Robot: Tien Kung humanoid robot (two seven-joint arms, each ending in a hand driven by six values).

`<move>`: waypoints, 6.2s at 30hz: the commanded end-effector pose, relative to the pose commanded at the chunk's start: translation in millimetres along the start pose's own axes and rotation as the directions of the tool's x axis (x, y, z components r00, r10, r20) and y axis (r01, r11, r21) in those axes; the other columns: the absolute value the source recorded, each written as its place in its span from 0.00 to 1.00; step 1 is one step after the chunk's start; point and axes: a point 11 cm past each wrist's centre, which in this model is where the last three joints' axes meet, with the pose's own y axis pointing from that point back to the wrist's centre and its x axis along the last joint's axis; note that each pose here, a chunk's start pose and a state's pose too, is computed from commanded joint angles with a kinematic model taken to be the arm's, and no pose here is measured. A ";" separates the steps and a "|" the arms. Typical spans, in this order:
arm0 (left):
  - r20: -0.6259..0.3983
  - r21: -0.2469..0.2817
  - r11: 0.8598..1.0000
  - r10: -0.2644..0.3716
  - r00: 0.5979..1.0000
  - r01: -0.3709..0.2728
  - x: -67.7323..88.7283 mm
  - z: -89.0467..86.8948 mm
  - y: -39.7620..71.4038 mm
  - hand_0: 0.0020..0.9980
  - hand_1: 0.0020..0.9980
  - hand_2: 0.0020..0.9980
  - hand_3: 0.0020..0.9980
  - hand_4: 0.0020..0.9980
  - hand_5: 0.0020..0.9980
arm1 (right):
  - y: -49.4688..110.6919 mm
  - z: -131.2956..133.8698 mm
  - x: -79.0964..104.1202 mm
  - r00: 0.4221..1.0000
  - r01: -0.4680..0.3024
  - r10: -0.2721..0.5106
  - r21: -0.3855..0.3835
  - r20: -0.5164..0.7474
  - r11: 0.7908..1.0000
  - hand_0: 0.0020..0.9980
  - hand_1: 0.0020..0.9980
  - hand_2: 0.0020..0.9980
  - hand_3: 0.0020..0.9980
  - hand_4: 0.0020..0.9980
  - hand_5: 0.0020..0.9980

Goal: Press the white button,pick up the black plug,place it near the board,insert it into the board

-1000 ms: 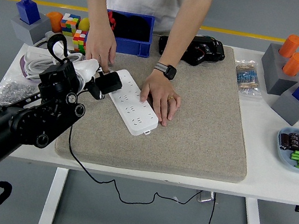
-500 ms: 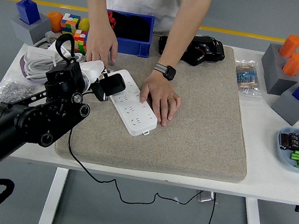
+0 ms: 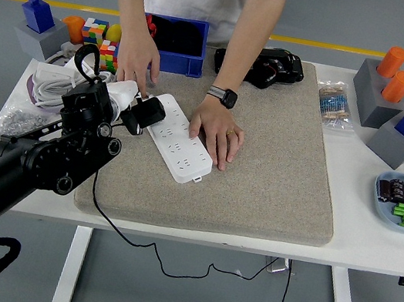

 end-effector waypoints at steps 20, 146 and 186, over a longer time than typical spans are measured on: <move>0.007 0.017 1.000 -0.001 1.000 0.001 2.7 1.4 -4.1 0.06 0.11 0.20 0.52 0.44 0.00 | 0.0 -1.5 0.0 1.000 0.000 0.000 0.003 -0.002 1.000 0.63 0.55 0.53 0.53 0.64 0.30; 0.165 -0.008 0.998 0.057 0.985 -0.057 3.0 3.3 -1.6 0.24 0.46 0.41 0.60 0.71 0.00 | 0.0 -3.5 -0.4 1.000 -0.003 0.003 0.013 0.006 1.000 0.63 0.55 0.53 0.53 0.64 0.31; 0.215 -0.048 0.996 0.083 0.973 -0.074 -1.6 1.6 5.7 0.20 0.39 0.36 0.59 0.64 0.00 | 0.0 -2.8 2.4 1.000 -0.015 0.015 0.022 0.005 1.000 0.63 0.55 0.53 0.53 0.64 0.31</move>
